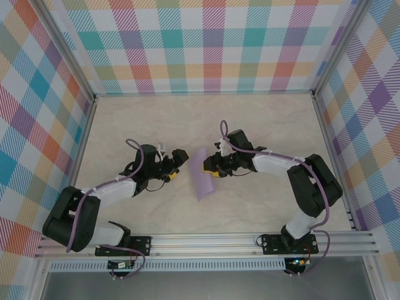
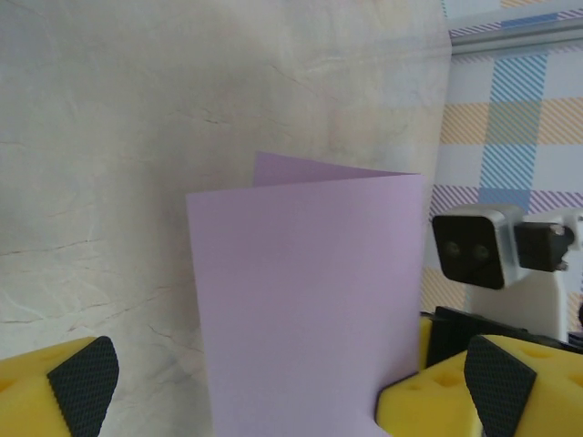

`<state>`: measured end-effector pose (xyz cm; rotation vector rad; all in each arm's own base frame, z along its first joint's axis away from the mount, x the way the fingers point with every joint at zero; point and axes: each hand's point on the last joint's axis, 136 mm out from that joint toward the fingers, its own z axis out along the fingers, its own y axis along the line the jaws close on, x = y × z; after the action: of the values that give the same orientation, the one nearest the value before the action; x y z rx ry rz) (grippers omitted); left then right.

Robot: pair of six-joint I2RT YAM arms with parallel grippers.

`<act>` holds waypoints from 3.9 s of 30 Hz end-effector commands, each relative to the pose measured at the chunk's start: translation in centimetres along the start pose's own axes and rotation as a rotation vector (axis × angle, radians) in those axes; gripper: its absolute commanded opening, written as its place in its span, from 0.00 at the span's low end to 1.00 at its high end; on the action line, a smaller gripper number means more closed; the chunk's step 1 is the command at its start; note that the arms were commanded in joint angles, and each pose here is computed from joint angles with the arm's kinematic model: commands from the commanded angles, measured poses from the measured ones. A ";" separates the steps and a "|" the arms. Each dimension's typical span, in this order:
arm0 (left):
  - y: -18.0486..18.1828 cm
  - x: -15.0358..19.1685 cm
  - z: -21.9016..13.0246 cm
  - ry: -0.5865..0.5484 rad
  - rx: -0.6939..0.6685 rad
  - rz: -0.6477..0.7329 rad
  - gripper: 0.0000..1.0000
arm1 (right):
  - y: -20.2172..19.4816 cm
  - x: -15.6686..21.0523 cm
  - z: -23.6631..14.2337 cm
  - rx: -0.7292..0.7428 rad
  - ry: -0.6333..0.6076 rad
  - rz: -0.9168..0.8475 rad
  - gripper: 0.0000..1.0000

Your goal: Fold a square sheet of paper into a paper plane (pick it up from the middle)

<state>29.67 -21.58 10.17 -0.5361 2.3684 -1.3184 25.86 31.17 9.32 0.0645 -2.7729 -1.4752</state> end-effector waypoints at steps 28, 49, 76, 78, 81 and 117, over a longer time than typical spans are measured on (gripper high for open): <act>-1.9 6.1 6.2 0.205 0.055 0.053 0.60 | -7.4 -1.1 -2.8 0.418 -0.147 0.073 0.62; -1.0 5.4 9.8 0.191 -0.046 0.084 0.34 | -12.5 0.1 -1.9 0.601 -0.119 0.211 0.63; 5.5 6.9 10.6 0.299 -0.338 0.071 0.00 | -6.0 -0.3 -3.6 0.471 -0.103 0.035 0.64; 5.5 6.8 10.6 0.300 -0.340 0.079 0.00 | -6.3 -0.4 -3.7 0.468 -0.093 0.038 0.63; 5.2 6.8 10.6 0.305 -0.335 0.093 0.00 | -6.6 -0.4 -3.3 0.426 -0.066 0.048 0.60; -1.0 3.8 8.7 0.156 -0.213 0.158 0.04 | -14.7 1.1 -1.0 0.605 -0.064 0.198 0.44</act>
<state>31.20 -30.20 5.99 -0.3037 2.6492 -1.0880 26.68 23.90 1.77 -0.2104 -3.0465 -0.8164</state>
